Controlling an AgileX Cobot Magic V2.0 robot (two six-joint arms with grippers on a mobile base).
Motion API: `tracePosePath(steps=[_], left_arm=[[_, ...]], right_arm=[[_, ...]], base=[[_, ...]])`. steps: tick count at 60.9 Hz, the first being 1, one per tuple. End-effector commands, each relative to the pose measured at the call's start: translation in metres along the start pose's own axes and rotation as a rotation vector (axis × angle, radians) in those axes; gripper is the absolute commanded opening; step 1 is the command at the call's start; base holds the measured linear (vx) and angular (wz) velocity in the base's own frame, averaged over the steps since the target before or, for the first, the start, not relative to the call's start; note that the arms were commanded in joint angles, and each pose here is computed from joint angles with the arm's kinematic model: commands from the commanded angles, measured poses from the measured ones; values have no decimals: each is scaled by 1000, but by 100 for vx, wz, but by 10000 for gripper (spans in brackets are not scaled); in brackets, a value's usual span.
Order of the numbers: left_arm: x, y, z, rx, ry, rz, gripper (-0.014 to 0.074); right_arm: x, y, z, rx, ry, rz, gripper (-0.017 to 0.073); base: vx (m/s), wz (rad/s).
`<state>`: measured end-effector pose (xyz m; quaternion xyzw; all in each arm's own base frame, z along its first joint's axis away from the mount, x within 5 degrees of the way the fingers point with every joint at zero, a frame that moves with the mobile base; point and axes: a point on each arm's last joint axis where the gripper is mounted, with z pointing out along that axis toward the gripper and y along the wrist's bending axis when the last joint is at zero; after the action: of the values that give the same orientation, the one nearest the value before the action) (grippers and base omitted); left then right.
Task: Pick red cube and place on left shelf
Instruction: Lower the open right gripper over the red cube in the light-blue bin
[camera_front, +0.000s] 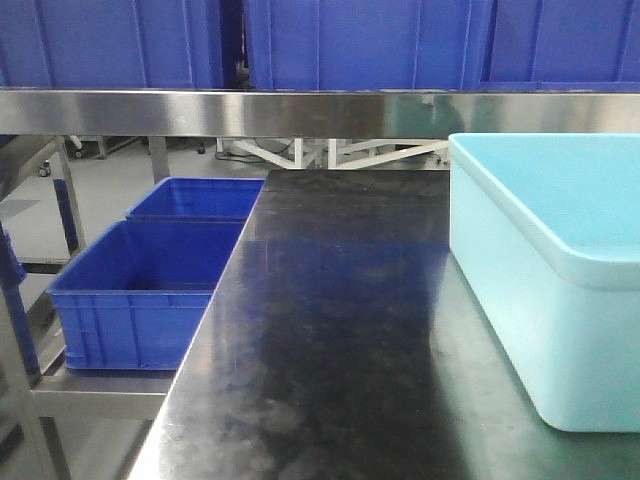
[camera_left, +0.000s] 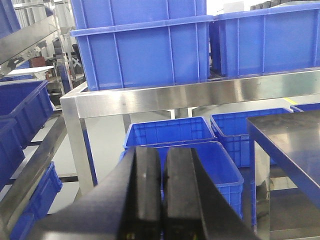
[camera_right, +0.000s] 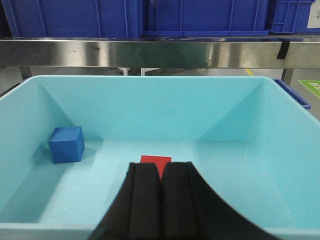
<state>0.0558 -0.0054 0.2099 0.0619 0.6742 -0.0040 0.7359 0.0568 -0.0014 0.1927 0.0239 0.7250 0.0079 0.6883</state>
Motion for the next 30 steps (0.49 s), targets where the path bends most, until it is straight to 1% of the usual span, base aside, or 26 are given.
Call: tracePosePath(steps=[1, 30], left_arm=[[0, 0, 1, -4, -53, -1, 106], [0, 0, 1, -4, -53, -1, 106]], right_arm=[[-17, 1, -3, -12, -125, -6, 57], [-17, 1, -3, -12, -125, -6, 57]], base=[[0, 0], [0, 0]])
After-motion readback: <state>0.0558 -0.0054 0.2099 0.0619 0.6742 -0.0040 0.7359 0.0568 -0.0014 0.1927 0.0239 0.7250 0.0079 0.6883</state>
